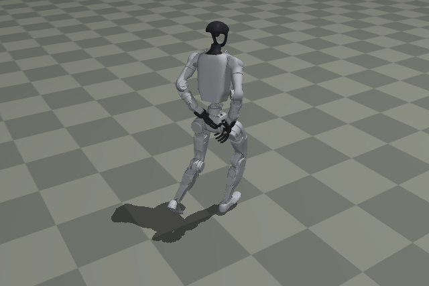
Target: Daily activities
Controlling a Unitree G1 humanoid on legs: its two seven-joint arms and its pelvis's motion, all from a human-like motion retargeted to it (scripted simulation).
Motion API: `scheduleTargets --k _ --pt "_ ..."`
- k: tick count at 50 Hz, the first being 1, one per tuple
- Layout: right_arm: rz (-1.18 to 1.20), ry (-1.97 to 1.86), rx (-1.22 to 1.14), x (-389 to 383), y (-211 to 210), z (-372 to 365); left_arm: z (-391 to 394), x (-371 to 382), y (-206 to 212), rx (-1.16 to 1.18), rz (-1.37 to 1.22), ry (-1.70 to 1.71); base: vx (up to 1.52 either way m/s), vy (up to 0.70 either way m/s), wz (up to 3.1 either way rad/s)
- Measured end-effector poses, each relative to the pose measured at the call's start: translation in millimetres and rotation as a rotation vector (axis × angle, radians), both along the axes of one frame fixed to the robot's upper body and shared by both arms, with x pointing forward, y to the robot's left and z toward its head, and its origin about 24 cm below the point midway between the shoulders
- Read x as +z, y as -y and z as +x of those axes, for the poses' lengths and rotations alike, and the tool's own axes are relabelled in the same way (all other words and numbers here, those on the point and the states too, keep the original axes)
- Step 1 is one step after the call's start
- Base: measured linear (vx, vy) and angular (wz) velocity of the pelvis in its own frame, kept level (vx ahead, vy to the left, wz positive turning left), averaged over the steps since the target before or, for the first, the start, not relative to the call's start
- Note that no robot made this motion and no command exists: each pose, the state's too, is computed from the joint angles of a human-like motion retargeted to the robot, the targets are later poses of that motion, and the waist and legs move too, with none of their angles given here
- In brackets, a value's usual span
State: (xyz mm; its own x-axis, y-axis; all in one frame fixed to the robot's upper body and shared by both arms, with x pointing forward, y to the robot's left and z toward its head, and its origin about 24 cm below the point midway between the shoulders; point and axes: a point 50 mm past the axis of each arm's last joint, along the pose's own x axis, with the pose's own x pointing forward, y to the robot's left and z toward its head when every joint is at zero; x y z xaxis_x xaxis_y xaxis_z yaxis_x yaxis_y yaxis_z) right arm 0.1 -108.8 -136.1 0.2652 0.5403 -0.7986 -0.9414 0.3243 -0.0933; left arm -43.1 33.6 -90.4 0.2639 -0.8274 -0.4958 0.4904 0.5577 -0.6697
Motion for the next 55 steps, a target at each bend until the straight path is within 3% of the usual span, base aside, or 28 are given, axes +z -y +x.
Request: scheduleTargets --k 8,22,29,40,55 --pt "0.017 -0.018 0.059 0.8 -3.8 8.0 16.2 15.3 7.8 -0.017 -0.136 0.025 0.66 0.02 -0.05" --pt "-0.068 -0.063 -0.042 -0.5 21.1 -3.6 20.4 9.0 -36.9 0.202 0.045 -0.034 0.82 0.18 0.73" --pt "-0.084 0.002 -0.112 -1.3 19.1 4.4 6.9 3.7 -35.3 0.141 0.076 -0.064 0.82 0.16 1.13" --pt "-0.042 0.046 -0.001 2.7 6.6 -5.4 -15.5 -4.9 -27.2 -0.006 0.055 -0.086 0.82 -0.05 1.54" --pt "-0.063 0.186 -0.101 11.3 24.6 15.7 18.5 -13.9 -42.9 0.267 0.164 -0.096 0.54 -0.09 1.62"
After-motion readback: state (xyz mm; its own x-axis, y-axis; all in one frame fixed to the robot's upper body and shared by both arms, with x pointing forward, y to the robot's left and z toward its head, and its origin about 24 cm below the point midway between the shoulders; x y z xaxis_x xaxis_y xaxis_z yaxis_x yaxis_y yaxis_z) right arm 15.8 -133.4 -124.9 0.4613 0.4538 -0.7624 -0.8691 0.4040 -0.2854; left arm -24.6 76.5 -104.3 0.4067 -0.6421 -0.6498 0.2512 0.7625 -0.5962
